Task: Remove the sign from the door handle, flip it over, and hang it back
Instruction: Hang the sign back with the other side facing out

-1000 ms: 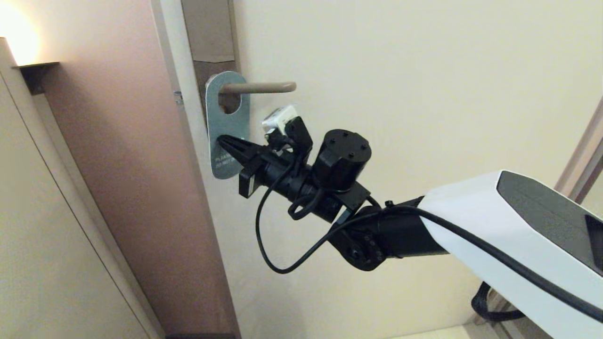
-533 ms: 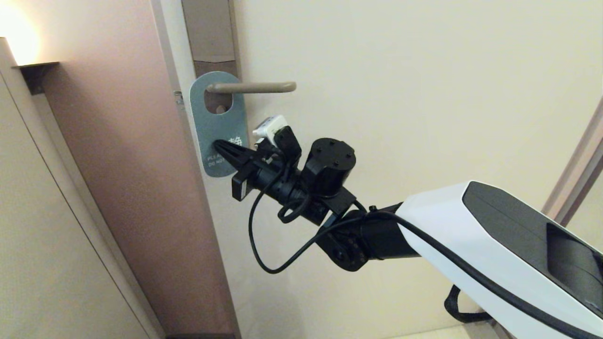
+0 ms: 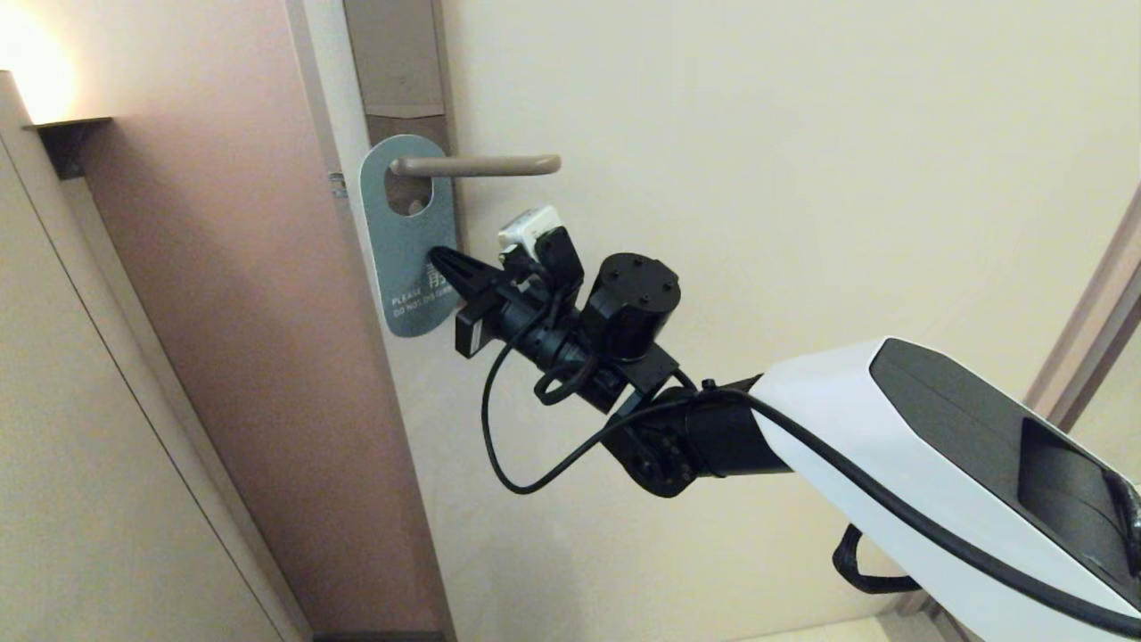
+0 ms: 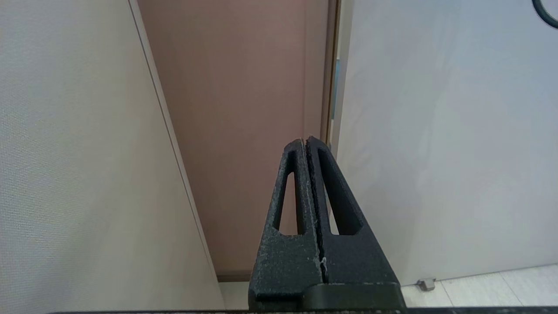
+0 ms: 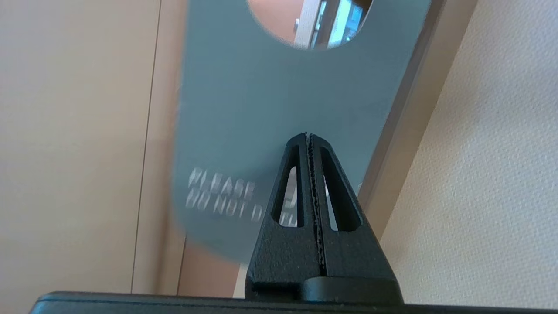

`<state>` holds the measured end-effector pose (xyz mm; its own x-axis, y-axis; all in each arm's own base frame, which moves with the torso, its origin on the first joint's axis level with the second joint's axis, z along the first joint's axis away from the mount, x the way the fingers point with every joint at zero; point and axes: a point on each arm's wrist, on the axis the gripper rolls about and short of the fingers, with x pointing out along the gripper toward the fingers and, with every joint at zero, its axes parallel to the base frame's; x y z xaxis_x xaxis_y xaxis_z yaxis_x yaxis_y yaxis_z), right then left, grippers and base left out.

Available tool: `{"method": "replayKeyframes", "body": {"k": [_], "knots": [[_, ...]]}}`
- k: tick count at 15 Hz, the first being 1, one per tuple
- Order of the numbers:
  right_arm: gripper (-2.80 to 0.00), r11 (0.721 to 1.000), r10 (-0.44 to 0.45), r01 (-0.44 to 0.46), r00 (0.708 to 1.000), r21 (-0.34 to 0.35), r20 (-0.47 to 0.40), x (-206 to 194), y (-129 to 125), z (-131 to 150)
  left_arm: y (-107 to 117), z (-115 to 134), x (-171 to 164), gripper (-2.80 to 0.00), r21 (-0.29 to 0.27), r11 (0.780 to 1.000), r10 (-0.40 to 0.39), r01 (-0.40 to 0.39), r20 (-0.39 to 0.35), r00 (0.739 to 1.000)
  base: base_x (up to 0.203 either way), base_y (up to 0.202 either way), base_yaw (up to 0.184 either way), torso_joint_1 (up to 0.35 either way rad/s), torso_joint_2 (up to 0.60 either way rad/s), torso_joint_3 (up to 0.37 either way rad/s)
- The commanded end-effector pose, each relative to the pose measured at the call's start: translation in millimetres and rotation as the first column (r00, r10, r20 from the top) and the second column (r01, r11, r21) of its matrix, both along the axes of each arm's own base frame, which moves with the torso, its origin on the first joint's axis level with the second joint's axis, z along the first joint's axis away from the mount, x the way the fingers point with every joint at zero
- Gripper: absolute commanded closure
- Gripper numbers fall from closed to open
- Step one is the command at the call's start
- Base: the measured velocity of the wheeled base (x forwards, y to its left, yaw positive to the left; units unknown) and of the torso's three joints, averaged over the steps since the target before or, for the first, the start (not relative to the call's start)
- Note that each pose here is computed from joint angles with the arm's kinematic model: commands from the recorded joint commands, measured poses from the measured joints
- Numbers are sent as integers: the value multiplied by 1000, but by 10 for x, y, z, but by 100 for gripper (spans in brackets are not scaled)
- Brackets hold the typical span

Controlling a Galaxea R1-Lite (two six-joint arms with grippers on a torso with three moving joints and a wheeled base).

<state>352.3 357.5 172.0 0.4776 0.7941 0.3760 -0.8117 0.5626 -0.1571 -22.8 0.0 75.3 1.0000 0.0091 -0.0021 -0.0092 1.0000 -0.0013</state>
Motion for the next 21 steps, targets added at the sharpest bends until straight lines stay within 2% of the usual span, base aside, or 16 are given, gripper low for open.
{"method": "replayKeyframes", "body": {"k": [1,5,10,16,21], "knots": [[0,1000,4,-5,1000,17,21,-15,-15,82,0,0,0,0,0,1000,2,-2,1,1000,0,0,0,0,0,0],[0,999,30,-30,999,14,29,-91,-73,200,0,0,0,0,0,1000,2,-2,1,1000,0,0,0,0,0,0],[0,983,178,-177,984,-47,7,-279,-165,233,0,0,0,0,0,1000,2,-2,1,1000,0,0,0,0,0,0],[0,967,254,-254,967,-25,0,-333,6,221,0,0,0,0,0,1000,1,-1,1,1000,0,0,0,0,0,0],[0,967,256,-255,966,-10,27,-236,170,118,0,0,0,0,-1,1000,2,-2,1,1000,0,0,0,0,0,0]]}}
